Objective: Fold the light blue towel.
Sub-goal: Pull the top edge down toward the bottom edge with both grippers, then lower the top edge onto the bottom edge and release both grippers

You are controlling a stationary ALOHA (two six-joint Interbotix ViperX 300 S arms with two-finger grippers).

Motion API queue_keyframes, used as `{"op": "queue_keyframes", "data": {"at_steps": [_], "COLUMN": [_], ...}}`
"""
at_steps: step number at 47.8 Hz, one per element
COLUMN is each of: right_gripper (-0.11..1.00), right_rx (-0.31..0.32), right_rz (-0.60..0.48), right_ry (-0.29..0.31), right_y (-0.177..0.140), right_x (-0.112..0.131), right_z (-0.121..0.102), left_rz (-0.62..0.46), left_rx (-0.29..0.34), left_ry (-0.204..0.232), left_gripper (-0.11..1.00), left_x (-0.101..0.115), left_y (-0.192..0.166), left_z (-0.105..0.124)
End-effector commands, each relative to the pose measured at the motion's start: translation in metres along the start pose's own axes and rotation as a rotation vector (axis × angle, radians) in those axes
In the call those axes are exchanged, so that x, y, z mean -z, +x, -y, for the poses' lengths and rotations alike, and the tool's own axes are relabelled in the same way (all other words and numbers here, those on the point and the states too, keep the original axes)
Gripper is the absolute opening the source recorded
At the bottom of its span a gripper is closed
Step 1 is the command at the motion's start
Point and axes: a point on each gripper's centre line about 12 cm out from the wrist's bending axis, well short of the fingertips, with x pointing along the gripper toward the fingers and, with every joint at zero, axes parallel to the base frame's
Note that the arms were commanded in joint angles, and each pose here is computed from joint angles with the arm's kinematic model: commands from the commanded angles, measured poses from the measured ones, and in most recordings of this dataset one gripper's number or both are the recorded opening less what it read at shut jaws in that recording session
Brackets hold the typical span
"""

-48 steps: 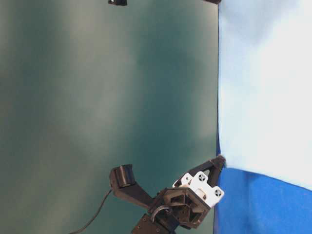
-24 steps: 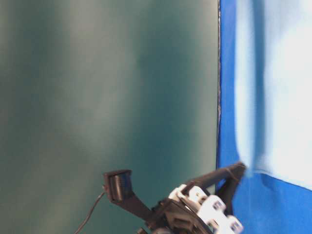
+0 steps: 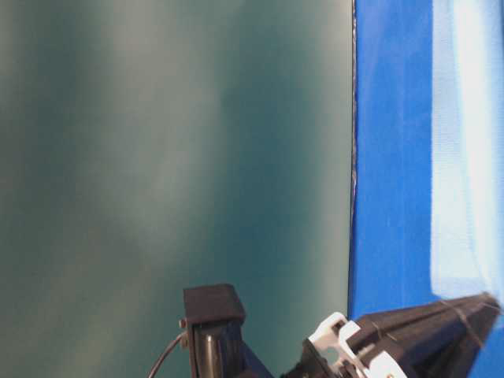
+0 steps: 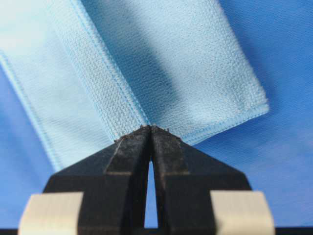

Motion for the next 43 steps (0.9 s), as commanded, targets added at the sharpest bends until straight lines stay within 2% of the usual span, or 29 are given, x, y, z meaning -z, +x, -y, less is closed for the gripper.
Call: {"op": "queue_keyframes", "data": {"at_steps": [1, 14, 35, 38, 40, 43], "right_gripper": [0.01, 0.01, 0.02, 0.04, 0.12, 0.32], "right_rx": [-0.027, -0.062, -0.071, -0.065, -0.064, -0.064], "right_rz": [0.009, -0.013, -0.013, -0.022, -0.025, -0.025], "right_ry": [-0.012, -0.007, 0.007, 0.007, 0.004, 0.002], "right_y": [-0.002, -0.002, 0.004, 0.006, 0.007, 0.007], "right_x": [-0.001, 0.008, 0.005, 0.005, 0.004, 0.003], "right_z": [-0.009, -0.024, -0.029, -0.029, -0.03, -0.03], "left_rz": [0.038, 0.042, 0.057, 0.058, 0.058, 0.06], "left_rx": [0.02, 0.054, 0.05, 0.05, 0.05, 0.05], "left_ry": [0.009, 0.005, 0.001, 0.001, 0.001, 0.003], "left_gripper": [0.02, 0.02, 0.03, 0.12, 0.22, 0.41], "left_x": [-0.012, -0.015, -0.017, -0.018, -0.018, -0.018], "left_y": [-0.005, -0.003, -0.003, -0.003, -0.003, -0.003], "left_z": [0.011, 0.028, 0.027, 0.027, 0.027, 0.027]}}
